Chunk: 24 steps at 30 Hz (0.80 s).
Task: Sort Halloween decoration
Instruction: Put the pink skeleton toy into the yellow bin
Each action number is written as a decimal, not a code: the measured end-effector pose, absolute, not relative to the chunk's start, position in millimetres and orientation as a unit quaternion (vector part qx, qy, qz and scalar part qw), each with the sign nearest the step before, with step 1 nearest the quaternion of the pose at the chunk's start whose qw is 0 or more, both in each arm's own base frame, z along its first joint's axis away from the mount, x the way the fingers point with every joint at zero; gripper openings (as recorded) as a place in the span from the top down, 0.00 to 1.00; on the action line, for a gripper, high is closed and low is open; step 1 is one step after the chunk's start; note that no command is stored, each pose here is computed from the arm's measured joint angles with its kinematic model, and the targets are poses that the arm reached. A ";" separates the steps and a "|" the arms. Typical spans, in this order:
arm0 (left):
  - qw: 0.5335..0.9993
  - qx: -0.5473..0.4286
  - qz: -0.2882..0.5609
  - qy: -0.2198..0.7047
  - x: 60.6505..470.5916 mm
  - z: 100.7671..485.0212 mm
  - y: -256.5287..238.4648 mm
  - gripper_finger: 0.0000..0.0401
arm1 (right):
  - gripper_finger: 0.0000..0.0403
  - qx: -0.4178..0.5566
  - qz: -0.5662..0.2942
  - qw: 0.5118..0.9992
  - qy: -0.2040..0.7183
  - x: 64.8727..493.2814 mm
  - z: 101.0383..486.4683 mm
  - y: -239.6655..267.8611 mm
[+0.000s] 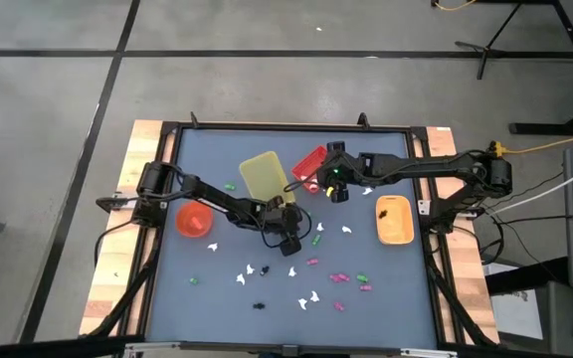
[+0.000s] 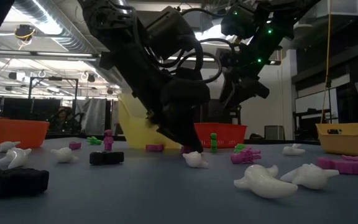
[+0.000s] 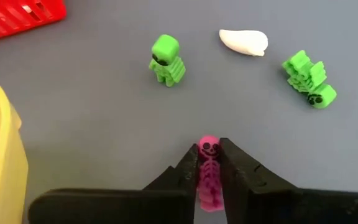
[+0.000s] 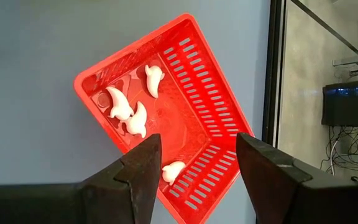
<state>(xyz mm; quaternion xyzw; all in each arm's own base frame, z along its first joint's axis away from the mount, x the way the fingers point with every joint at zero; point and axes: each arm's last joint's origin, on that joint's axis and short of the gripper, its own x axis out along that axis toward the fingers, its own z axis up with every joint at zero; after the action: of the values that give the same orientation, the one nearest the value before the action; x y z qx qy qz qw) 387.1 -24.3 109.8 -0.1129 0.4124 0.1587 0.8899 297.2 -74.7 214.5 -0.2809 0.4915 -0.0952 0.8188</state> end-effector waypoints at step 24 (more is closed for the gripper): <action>0.916 -0.107 0.156 0.355 378.0 170.3 -12.3 0.94 | 0.49 -0.281 -0.095 0.818 0.493 296.9 214.3 -74.6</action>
<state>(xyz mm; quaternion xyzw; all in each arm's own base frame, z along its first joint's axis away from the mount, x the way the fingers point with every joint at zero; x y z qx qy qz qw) 378.0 -12.3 170.3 -0.1065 0.3548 0.1562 0.9156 296.9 -74.6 214.3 -0.2809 0.4928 -0.0947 0.8181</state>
